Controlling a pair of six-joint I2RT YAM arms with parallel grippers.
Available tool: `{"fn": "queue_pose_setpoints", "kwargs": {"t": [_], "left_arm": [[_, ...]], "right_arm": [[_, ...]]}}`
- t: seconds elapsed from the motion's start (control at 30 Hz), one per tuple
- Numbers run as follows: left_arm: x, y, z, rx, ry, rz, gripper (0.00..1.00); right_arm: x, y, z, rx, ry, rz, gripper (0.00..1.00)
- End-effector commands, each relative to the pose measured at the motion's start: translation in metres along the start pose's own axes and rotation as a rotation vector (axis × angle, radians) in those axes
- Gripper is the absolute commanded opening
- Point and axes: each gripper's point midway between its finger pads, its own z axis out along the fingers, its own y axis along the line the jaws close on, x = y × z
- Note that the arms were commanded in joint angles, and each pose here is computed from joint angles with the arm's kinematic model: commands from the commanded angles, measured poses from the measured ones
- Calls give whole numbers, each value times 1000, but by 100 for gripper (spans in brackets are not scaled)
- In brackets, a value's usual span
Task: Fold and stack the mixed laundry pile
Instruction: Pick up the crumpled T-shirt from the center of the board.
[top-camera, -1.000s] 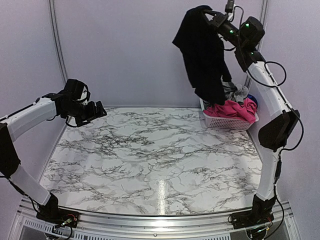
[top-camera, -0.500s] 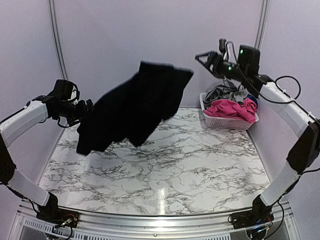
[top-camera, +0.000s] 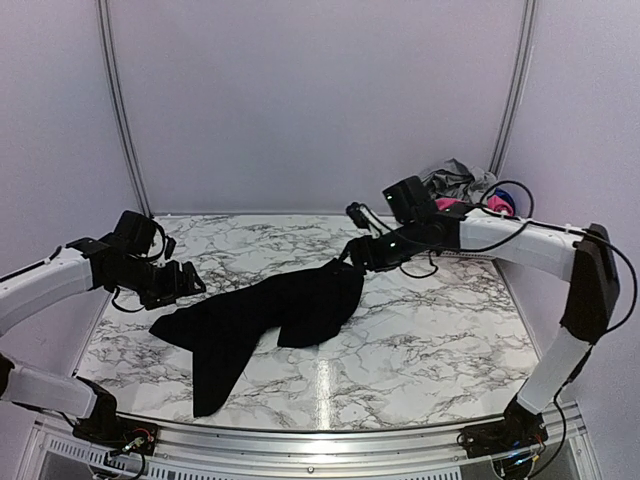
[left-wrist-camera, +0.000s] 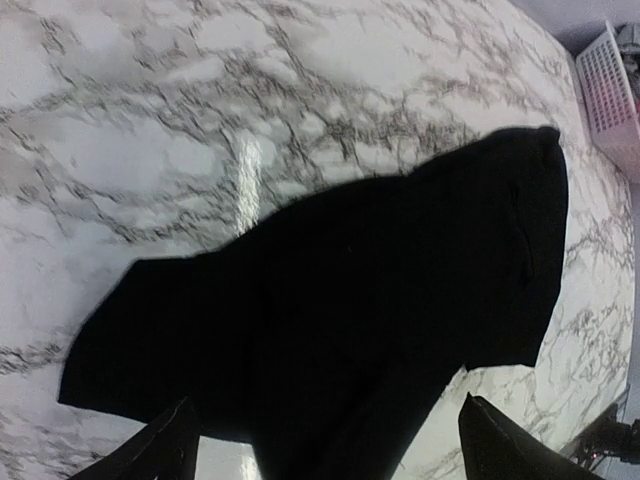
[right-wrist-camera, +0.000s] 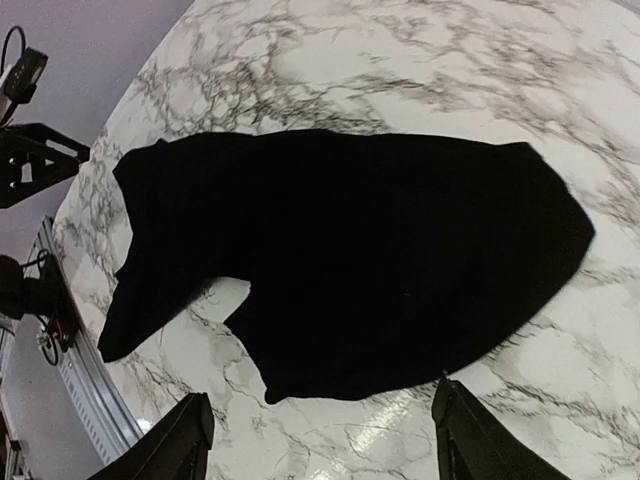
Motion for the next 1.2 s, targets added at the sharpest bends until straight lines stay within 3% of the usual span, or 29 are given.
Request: {"fn": "queue_pose_setpoints", "kwargs": {"t": [0.0, 0.2, 0.33, 0.5, 0.57, 0.67, 0.77, 0.87, 0.93, 1.17], "left_arm": [[49, -9, 13, 2, 161, 17, 87], [81, 8, 40, -94, 278, -9, 72], [73, 27, 63, -215, 288, 3, 67], [33, 41, 100, -284, 286, -21, 48], [12, 51, 114, -304, 280, -50, 37], [-23, 63, 124, -324, 237, -75, 29], [-48, 68, 117, -310, 198, -95, 31], [-58, 50, 94, -237, 152, -70, 57], [-48, 35, 79, -169, 156, -53, 66], [15, 38, 50, -147, 196, -82, 71]], "right_arm": [[24, 42, 56, -110, 152, -150, 70], [60, 63, 109, -175, 279, -186, 68], [83, 33, 133, -92, 346, -169, 68], [87, -26, 139, 7, 376, -69, 63], [83, -53, 133, 60, 371, -39, 60], [74, -84, 115, 135, 358, -26, 55], [57, -78, 91, 139, 314, -86, 53], [45, -42, 77, 70, 251, -158, 55], [44, -18, 77, 41, 235, -203, 57], [47, 16, 114, 93, 278, -250, 62]]}}
